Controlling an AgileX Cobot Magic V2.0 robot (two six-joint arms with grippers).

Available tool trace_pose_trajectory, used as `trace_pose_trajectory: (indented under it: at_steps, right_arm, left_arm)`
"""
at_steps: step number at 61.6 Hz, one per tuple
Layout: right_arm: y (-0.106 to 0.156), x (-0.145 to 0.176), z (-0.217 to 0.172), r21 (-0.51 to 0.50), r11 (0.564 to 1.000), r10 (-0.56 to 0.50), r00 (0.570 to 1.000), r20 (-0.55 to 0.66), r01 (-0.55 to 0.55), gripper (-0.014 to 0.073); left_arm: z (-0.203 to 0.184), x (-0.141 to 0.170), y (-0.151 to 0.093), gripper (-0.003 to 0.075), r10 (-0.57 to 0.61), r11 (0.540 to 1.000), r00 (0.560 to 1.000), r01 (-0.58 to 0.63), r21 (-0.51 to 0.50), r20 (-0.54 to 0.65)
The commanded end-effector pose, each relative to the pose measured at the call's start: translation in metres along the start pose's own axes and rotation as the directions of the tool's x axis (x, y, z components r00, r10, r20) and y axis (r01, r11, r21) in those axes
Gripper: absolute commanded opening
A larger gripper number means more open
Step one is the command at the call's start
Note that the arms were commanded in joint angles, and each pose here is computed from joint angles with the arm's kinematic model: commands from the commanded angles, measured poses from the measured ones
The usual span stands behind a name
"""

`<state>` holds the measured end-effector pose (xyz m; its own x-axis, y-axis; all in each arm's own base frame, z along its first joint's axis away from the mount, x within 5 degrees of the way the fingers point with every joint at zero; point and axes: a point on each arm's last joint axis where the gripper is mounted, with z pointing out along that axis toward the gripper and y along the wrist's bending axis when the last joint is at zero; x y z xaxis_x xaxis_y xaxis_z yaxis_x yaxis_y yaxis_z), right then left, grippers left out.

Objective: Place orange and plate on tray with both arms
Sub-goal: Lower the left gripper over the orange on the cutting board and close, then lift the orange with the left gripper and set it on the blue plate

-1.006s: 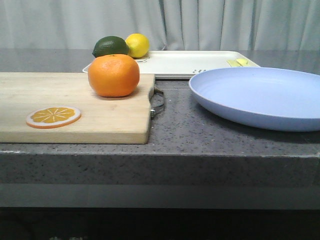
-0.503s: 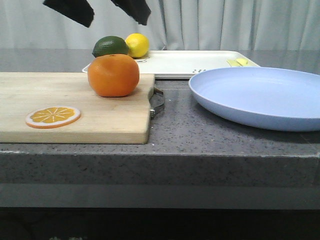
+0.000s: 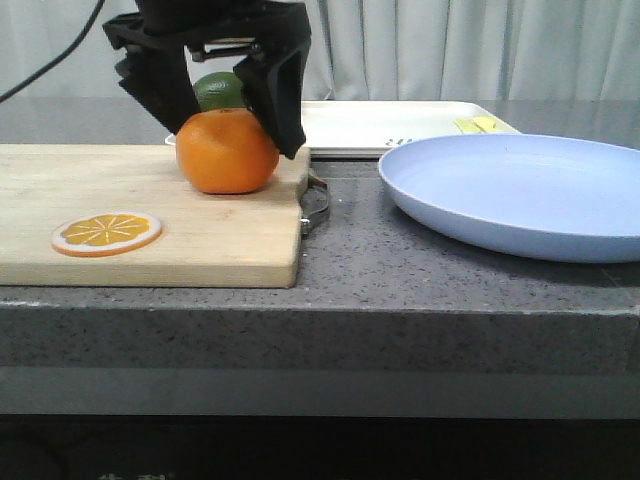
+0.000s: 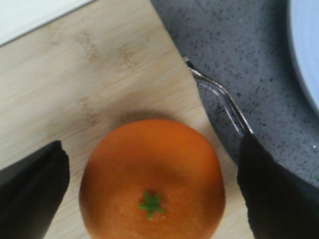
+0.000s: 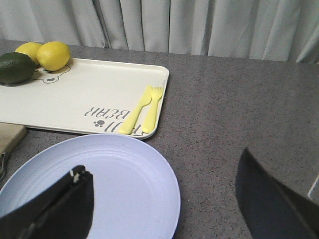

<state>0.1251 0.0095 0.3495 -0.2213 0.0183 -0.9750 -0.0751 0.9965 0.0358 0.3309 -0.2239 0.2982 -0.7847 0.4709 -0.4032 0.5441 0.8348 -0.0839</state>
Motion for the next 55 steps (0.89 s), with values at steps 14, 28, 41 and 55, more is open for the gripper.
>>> trace_pose_trajectory:
  at_steps: [14, 28, 41, 55]
  right_arm:
    - [0.000, -0.018, -0.003, 0.005, 1.000, 0.004, 0.994, 0.105, -0.005, 0.0591]
    - [0.000, -0.018, -0.003, 0.005, 1.000, 0.004, 0.994, 0.105, -0.005, 0.0591]
    - [0.000, -0.018, -0.003, 0.005, 1.000, 0.004, 0.994, 0.105, -0.005, 0.0591]
    - [0.000, -0.018, -0.003, 0.005, 1.000, 0.004, 0.994, 0.105, -0.005, 0.0591]
  left_arm:
    - [-0.017, -0.005, -0.005, 0.0580, 0.006, 1.000, 0.999, -0.007, 0.013, 0.043]
    - [-0.021, -0.005, -0.005, 0.0332, 0.011, 1.000, 1.000, -0.011, 0.014, 0.027]
    - [-0.056, -0.027, -0.017, 0.0253, 0.038, 0.999, 0.986, -0.043, 0.025, 0.161]
    - [-0.071, -0.047, -0.059, 0.0254, 0.087, 0.989, 0.919, -0.127, 0.080, 0.384]
